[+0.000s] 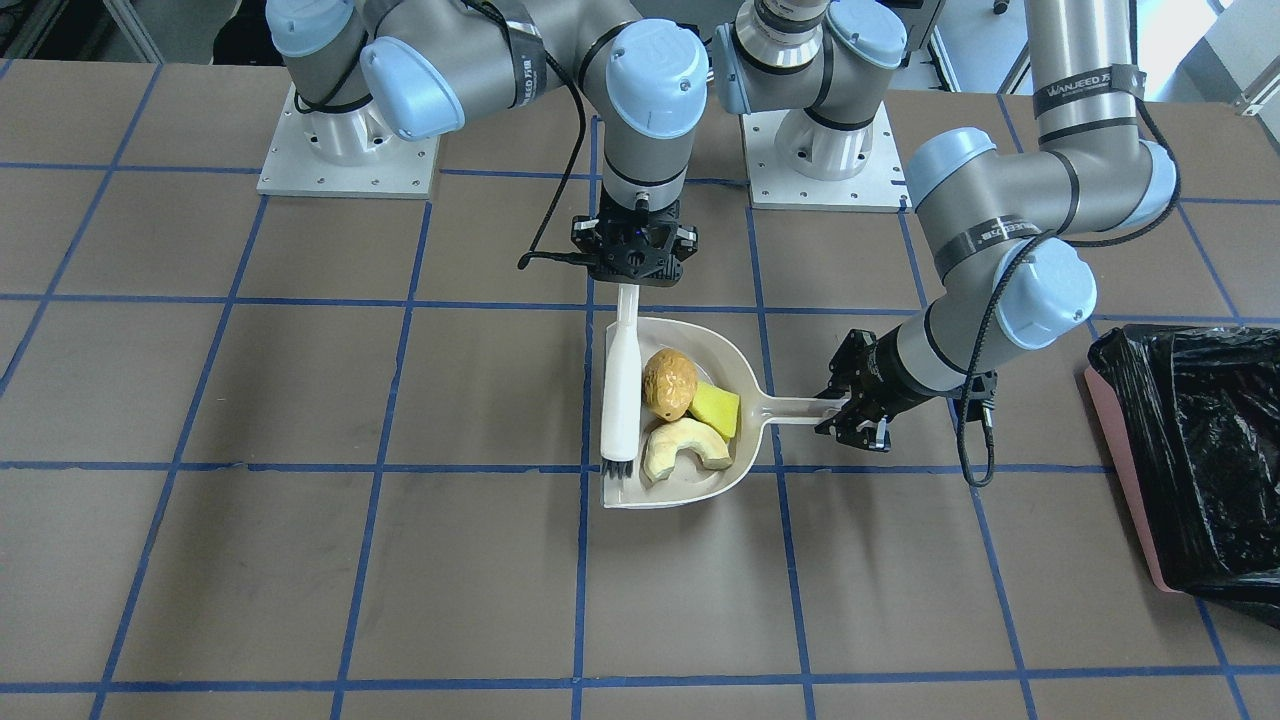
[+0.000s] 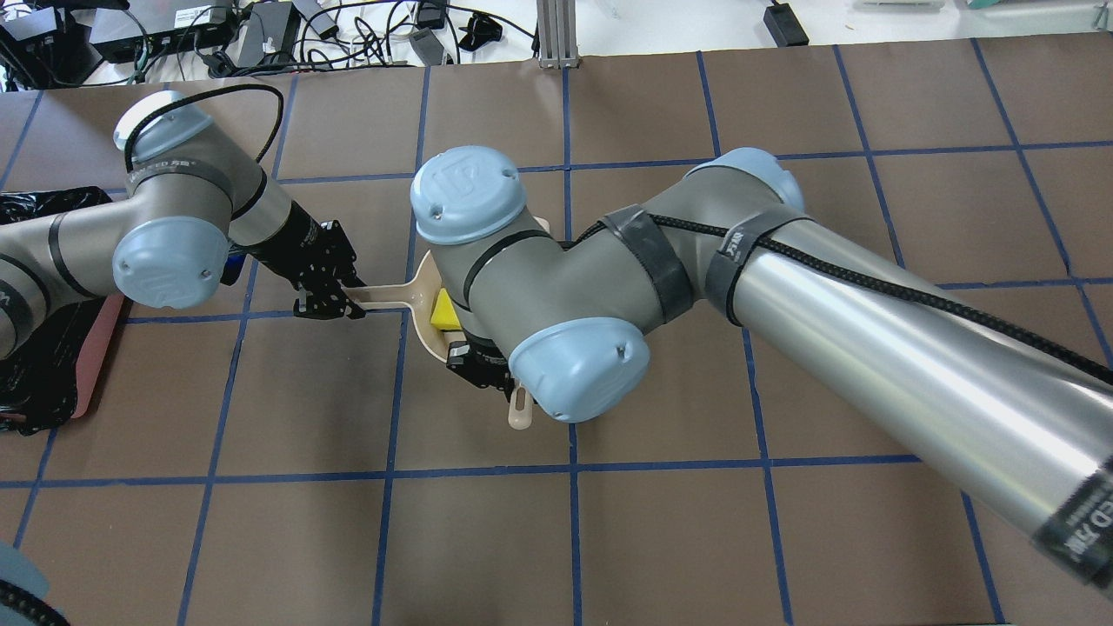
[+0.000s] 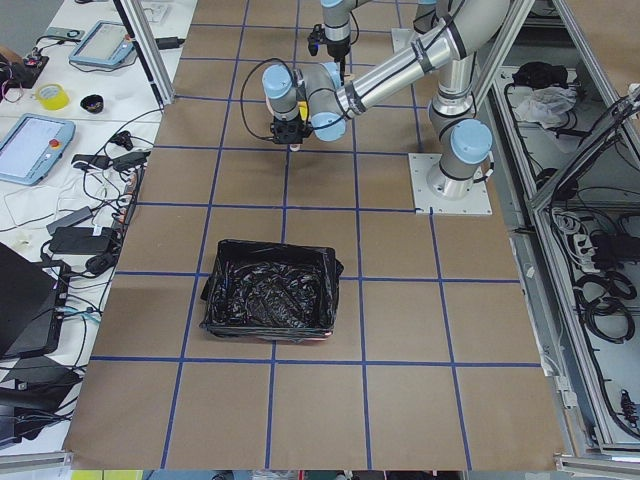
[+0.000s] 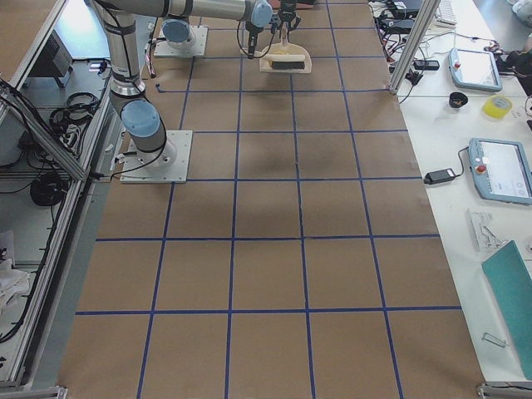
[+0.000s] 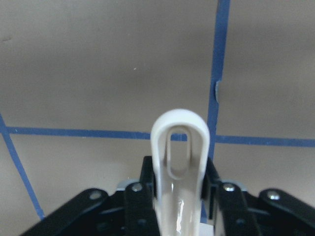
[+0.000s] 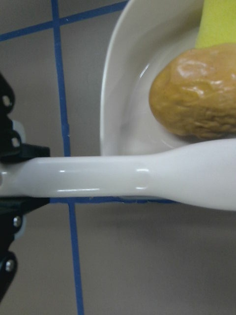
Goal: Sweep and dump trash into bin
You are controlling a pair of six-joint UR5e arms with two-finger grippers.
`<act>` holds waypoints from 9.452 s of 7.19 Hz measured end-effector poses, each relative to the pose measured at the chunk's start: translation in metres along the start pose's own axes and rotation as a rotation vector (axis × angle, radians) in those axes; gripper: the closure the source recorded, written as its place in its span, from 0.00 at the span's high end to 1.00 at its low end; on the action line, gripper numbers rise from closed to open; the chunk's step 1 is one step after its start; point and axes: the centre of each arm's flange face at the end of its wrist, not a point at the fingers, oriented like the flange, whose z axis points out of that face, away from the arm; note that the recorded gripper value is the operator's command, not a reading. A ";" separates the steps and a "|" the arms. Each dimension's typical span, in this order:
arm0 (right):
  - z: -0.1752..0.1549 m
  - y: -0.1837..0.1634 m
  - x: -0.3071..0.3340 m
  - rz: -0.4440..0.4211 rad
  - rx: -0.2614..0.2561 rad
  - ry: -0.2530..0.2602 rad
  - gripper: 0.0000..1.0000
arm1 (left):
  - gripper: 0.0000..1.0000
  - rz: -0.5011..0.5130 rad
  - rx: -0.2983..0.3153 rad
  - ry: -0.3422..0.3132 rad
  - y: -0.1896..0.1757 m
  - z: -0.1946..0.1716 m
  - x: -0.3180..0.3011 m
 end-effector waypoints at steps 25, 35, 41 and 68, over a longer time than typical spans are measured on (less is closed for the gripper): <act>0.086 -0.199 0.454 -0.026 -0.060 0.071 0.00 | 0.00 -0.022 0.263 0.099 -0.579 -0.290 -0.030; 0.090 -0.199 0.456 -0.045 -0.045 0.097 0.41 | 0.00 0.037 0.683 0.161 -0.521 -0.359 0.007; 0.087 -0.199 0.456 -0.039 -0.035 0.097 0.67 | 0.00 -0.016 1.036 0.003 -0.498 -0.358 -0.012; -0.125 -0.124 0.265 -0.074 0.105 -0.012 1.00 | 0.00 -0.098 0.239 0.229 -0.268 -0.233 0.141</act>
